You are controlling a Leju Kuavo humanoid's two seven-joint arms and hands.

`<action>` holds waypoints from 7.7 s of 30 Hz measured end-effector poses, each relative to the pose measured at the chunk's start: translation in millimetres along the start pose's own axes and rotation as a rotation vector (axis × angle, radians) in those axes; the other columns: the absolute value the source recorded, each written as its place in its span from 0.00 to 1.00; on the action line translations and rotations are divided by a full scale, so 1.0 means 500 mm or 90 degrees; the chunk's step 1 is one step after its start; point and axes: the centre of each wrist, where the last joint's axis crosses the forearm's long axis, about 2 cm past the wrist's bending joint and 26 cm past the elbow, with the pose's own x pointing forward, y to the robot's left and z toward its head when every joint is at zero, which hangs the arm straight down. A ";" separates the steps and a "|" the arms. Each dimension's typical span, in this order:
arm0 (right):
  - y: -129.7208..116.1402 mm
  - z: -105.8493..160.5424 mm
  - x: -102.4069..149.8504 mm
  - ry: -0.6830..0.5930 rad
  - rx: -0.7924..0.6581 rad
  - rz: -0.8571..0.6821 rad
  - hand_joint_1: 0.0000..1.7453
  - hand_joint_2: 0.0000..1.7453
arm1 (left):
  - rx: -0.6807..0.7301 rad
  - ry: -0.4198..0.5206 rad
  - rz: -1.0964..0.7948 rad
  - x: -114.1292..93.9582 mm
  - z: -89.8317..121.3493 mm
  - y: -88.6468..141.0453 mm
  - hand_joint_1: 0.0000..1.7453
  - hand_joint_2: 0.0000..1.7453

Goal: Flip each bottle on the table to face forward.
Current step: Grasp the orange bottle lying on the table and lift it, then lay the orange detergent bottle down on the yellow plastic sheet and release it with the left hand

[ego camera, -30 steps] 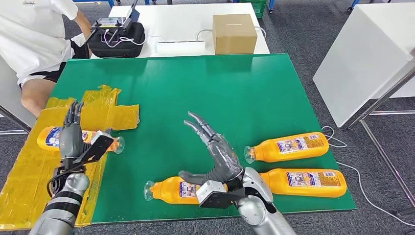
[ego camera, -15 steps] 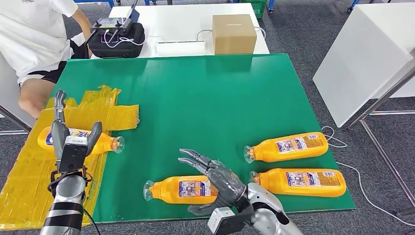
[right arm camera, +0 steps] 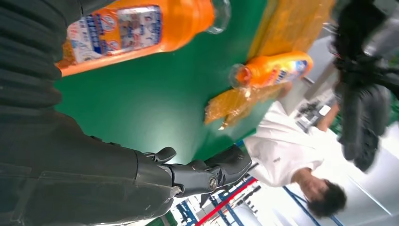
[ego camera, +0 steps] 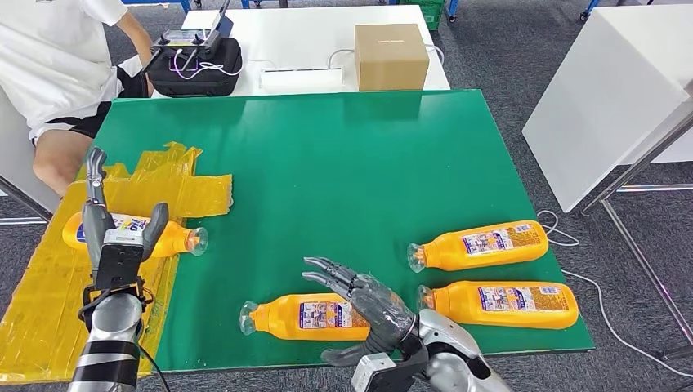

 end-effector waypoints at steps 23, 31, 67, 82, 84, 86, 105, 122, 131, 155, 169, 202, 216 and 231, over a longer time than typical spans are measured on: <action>0.053 -0.057 -0.098 0.297 0.149 0.343 0.00 1.00 | -0.028 0.036 0.045 0.021 0.028 -0.033 0.00 1.00; 0.069 -0.124 -0.107 0.352 0.156 0.427 0.00 1.00 | -0.034 0.046 0.059 0.029 0.031 -0.043 0.00 1.00; 0.036 -0.186 -0.146 0.431 0.040 0.410 1.00 1.00 | -0.055 0.065 0.111 0.049 0.051 -0.063 0.00 1.00; -0.012 -0.122 -0.040 0.225 -0.477 0.212 1.00 1.00 | -0.213 0.105 0.291 0.112 0.076 -0.095 0.00 1.00; -0.016 -0.113 -0.035 0.220 -0.503 0.200 1.00 1.00 | -0.234 0.108 0.322 0.121 0.078 -0.100 0.00 1.00; -0.019 -0.107 -0.032 0.221 -0.519 0.195 1.00 1.00 | -0.244 0.107 0.336 0.127 0.080 -0.103 0.00 1.00; -0.004 -0.142 -0.038 0.172 -0.483 0.075 1.00 1.00 | -0.355 0.104 0.591 0.154 0.089 -0.120 0.00 1.00; 0.066 -0.249 -0.001 0.085 -0.327 0.008 1.00 1.00 | -0.351 0.088 0.595 0.163 0.076 -0.131 0.00 1.00; 0.074 -0.259 0.003 0.075 -0.287 -0.017 1.00 1.00 | -0.345 0.088 0.587 0.160 0.076 -0.132 0.00 1.00; 0.076 -0.286 -0.003 0.066 -0.118 -0.128 1.00 1.00 | -0.280 0.052 0.454 0.152 0.062 -0.132 0.73 1.00; 0.083 -0.285 -0.008 0.074 -0.106 -0.127 1.00 1.00 | -0.333 0.050 0.495 0.150 0.068 -0.136 0.00 1.00; 0.096 -0.264 -0.021 0.092 -0.112 -0.123 1.00 1.00 | -0.419 0.029 0.474 0.133 0.094 -0.124 0.00 1.00; 0.092 -0.263 -0.023 0.095 -0.118 -0.124 1.00 1.00 | -0.391 0.013 0.453 0.142 0.105 -0.114 0.00 1.00; 0.090 -0.262 -0.023 0.097 -0.120 -0.124 1.00 1.00 | -0.381 0.001 0.410 0.145 0.107 -0.112 0.52 1.00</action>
